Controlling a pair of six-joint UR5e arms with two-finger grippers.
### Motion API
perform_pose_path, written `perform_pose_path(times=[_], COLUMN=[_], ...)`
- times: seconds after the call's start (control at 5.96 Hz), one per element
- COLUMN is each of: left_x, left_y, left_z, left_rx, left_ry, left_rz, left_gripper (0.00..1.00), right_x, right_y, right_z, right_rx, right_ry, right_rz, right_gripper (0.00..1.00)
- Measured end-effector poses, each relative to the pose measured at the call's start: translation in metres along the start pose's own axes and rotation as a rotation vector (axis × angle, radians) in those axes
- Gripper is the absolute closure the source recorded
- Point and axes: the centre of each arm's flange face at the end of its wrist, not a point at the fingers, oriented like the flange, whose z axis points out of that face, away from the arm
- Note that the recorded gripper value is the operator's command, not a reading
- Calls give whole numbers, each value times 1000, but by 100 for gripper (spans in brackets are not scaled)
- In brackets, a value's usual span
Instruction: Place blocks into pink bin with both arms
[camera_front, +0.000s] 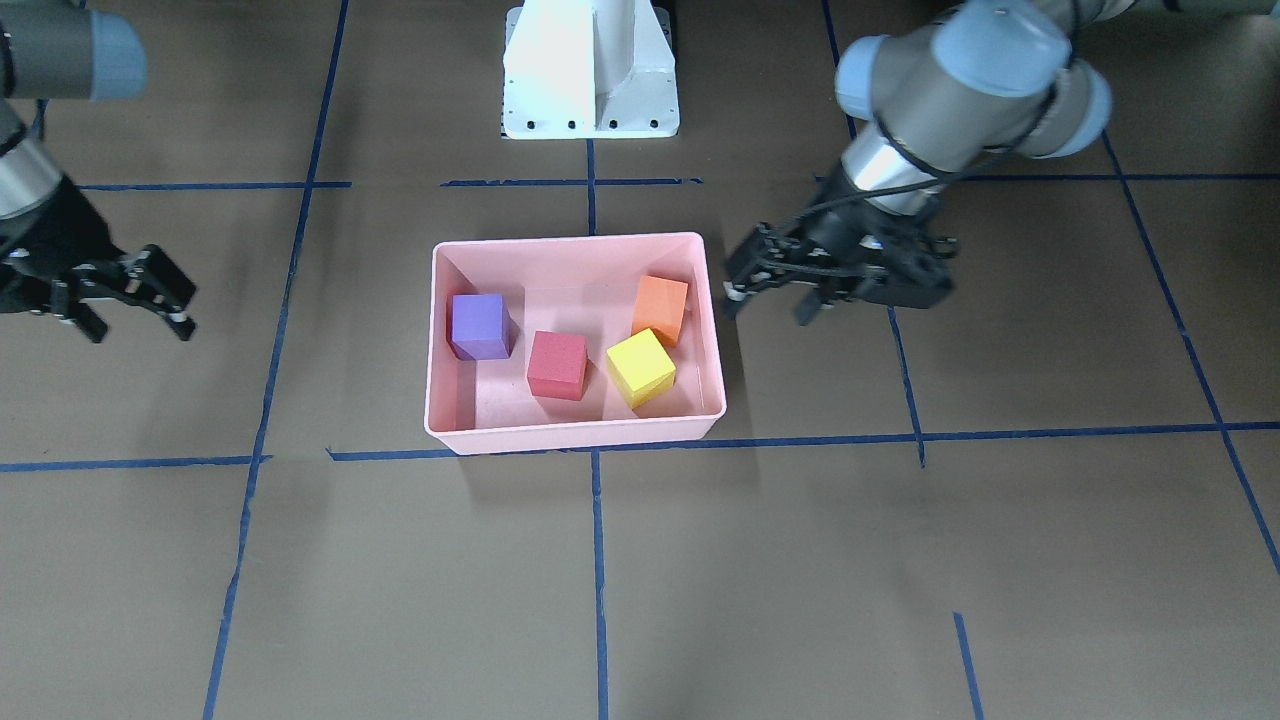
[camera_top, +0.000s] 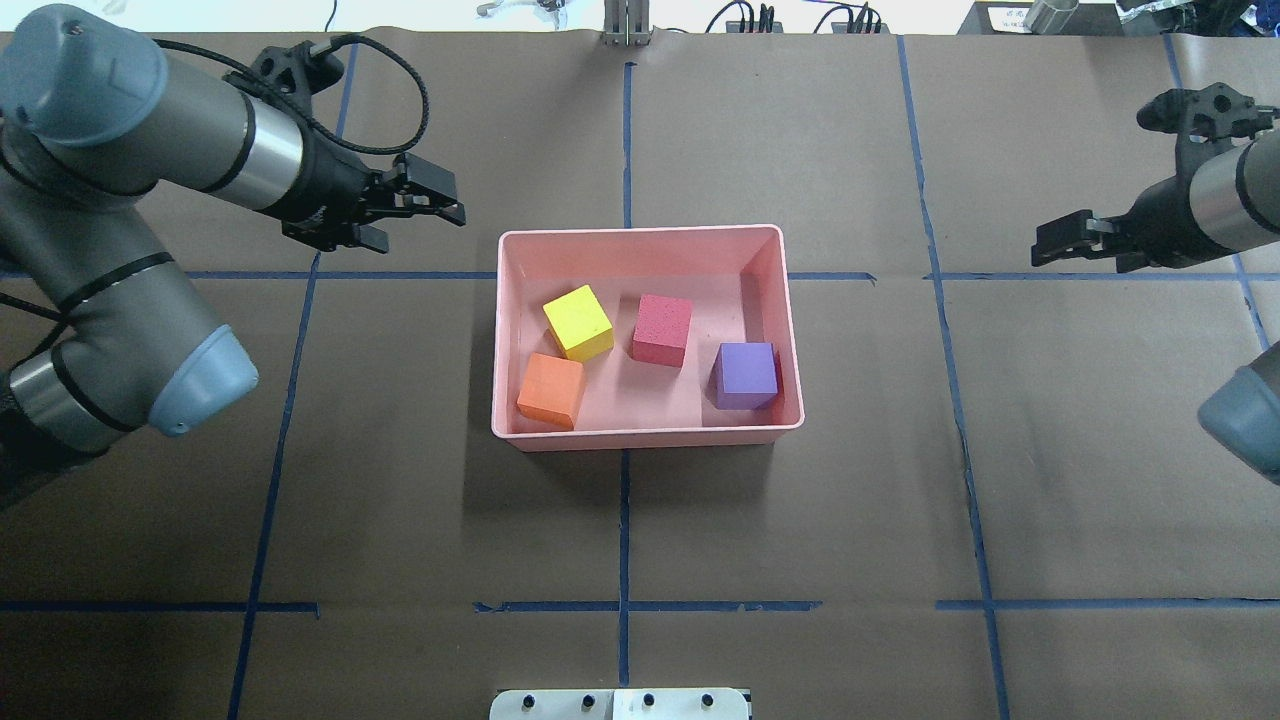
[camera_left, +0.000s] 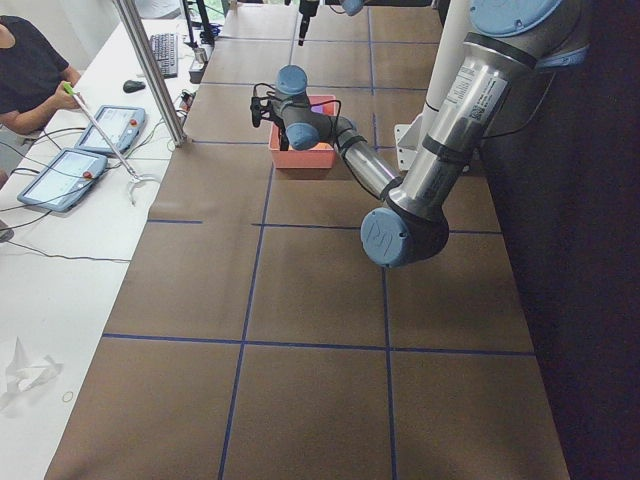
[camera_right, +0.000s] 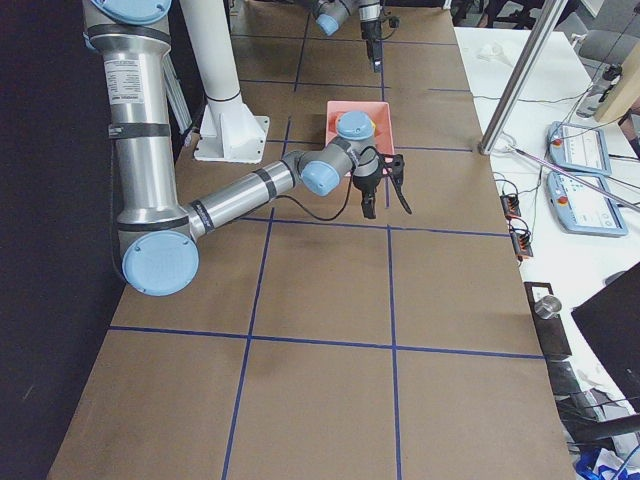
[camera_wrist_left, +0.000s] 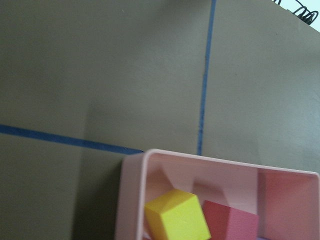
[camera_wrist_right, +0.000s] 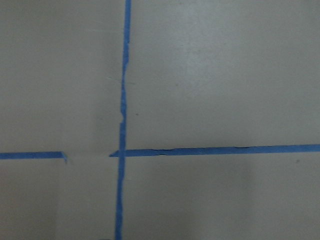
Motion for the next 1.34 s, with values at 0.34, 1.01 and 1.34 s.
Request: perform_pose_path(times=[0.34, 1.01, 1.34], left_x=[-130, -333, -364], left_y=[-22, -41, -59], left_z=[-29, -125, -172], left_rx=[22, -94, -180], left_ry=[-148, -387, -401], left_rz=[205, 434, 406], left_gripper=[0, 0, 0], right_x=[100, 281, 311], right_y=[0, 10, 20], right_z=[-6, -12, -20], right_rx=[-83, -165, -152], right_ry=[36, -23, -24], right_rz=[-53, -105, -91], right_gripper=[0, 0, 0])
